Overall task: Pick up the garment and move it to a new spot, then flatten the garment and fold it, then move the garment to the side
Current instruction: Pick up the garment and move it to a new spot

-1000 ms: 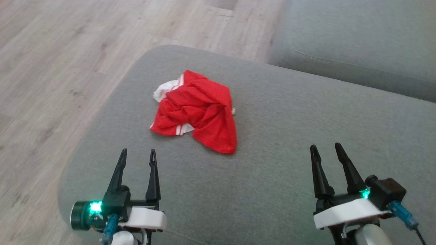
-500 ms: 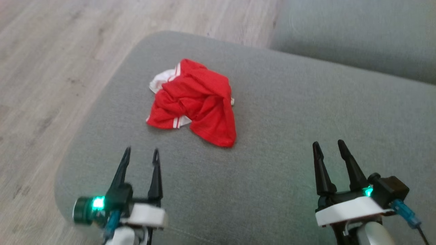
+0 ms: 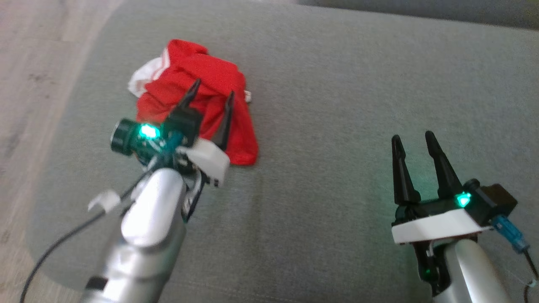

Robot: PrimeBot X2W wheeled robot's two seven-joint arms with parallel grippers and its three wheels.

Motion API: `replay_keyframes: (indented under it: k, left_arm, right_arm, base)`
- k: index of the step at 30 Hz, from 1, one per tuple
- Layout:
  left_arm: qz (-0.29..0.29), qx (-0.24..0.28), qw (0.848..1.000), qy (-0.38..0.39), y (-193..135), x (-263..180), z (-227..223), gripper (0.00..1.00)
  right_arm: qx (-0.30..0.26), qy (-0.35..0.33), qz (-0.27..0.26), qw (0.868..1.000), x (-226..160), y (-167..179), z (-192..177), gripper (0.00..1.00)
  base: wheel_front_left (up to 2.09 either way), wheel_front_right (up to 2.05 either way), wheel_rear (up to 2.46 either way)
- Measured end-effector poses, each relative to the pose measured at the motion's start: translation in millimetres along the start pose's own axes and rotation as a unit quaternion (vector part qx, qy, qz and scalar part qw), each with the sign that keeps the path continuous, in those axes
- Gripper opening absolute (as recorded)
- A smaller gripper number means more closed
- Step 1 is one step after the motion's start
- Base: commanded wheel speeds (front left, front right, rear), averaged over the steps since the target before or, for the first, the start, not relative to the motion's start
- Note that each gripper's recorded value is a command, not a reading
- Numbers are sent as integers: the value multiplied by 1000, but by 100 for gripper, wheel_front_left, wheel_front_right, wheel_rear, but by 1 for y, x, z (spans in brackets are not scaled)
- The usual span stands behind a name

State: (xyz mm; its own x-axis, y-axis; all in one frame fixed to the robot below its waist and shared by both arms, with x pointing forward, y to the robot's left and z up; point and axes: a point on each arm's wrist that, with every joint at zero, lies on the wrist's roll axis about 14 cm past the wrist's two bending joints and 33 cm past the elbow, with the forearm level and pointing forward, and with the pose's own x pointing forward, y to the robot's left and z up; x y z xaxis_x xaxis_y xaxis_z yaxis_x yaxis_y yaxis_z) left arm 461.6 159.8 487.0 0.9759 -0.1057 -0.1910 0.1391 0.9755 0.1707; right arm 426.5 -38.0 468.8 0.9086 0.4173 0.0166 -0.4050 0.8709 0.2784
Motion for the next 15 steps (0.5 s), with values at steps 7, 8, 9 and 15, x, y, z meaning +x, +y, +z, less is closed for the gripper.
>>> replay_keyframes:
  k: [7, 8, 9, 15]
  left_arm:
    - [-28, 13, 994, 101, -13, 39, -41, 100]
    - [-31, 15, 993, 114, -15, 42, -47, 100]
    - [-31, 15, 993, 114, -15, 42, -47, 100]
    - [-39, 24, 984, 173, -21, 50, -78, 0]
  right_arm:
    - [-2, 3, -29, 1000, 0, -24, -4, 100]
    - [-3, 4, -33, 999, 0, -27, -5, 100]
    - [-3, 4, -33, 999, 0, -27, -5, 100]
    - [-3, 10, -52, 999, -8, -39, -9, 100]
  base:
    - [0, 0, 0]
    - [0, 0, 0]
    - [0, 0, 0]
    - [0, 0, 0]
